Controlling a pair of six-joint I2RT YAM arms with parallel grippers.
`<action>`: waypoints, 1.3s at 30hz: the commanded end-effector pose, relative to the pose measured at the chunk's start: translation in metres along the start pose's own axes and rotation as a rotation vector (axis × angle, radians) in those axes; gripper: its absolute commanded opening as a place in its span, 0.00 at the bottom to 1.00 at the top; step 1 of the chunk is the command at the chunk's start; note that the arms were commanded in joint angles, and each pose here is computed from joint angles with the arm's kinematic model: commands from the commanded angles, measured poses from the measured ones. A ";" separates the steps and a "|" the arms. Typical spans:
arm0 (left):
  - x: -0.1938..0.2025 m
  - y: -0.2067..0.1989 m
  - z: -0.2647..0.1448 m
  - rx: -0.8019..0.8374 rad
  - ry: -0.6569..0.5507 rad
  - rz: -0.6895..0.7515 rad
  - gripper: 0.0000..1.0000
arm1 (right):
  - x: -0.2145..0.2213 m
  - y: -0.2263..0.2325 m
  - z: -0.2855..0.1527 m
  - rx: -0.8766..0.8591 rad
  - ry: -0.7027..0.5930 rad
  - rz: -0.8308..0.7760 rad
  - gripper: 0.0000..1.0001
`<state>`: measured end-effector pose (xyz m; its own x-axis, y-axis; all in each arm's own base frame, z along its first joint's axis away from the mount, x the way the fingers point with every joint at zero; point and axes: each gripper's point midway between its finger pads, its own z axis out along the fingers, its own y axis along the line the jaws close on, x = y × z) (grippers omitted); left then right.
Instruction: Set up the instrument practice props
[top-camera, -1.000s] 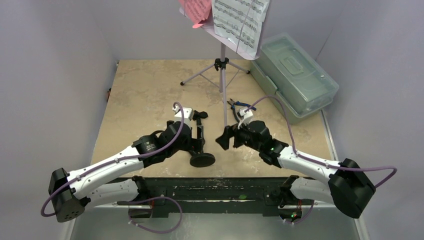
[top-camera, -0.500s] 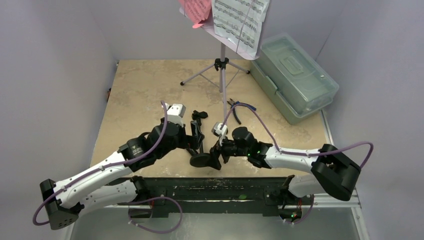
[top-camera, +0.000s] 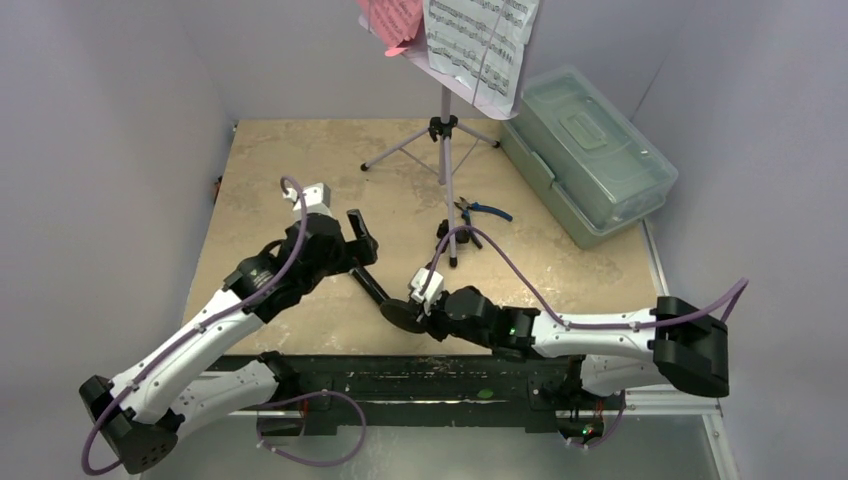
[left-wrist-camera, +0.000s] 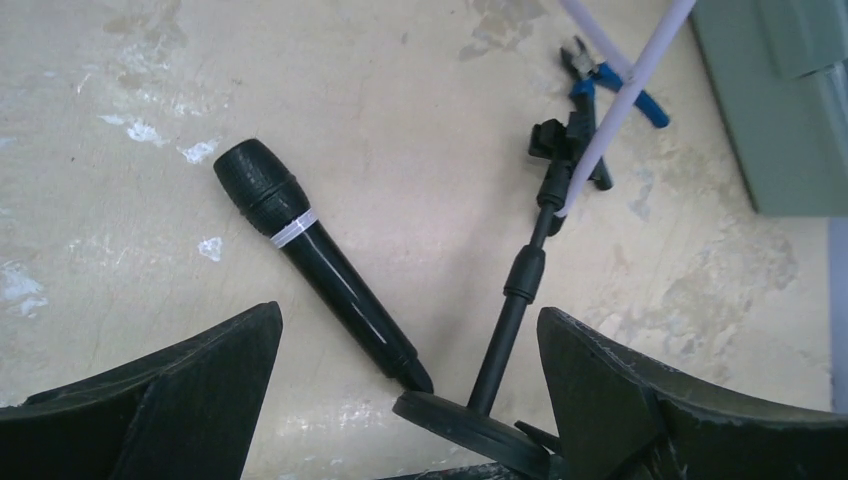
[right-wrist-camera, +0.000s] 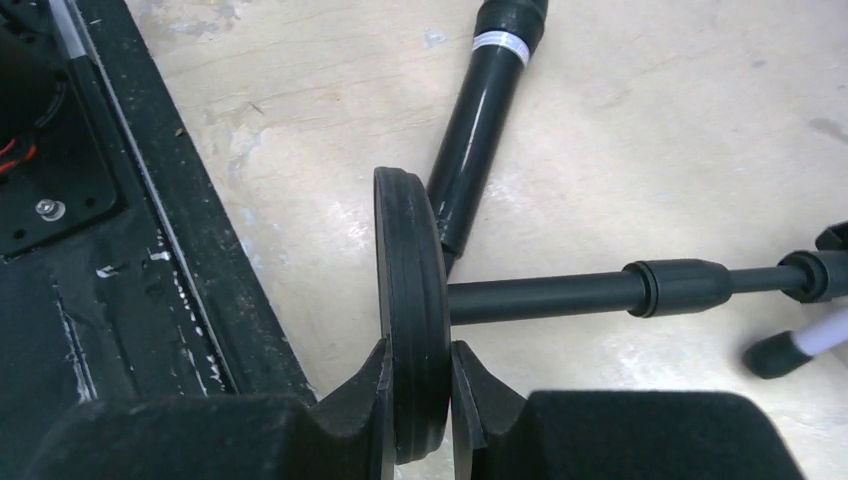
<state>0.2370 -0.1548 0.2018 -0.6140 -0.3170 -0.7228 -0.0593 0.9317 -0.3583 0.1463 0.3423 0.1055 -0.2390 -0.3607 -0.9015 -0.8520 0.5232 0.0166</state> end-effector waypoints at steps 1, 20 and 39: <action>-0.049 -0.023 -0.029 0.088 -0.113 -0.058 1.00 | -0.063 -0.014 -0.017 0.077 -0.144 -0.073 0.00; -0.043 -0.036 -0.011 0.074 -0.052 -0.036 1.00 | -0.090 0.043 -0.015 -0.472 -0.354 -0.375 0.00; -0.042 -0.021 0.075 -0.016 0.107 0.163 0.82 | -0.091 0.043 -0.049 -0.434 -0.284 -0.483 0.00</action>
<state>0.3149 -0.1627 0.1828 -0.7110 -0.1540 -0.6861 -0.0450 0.9837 -0.1741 0.1015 0.3520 0.1599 0.2262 -0.3505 -0.9088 -0.9740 -0.0714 -0.2149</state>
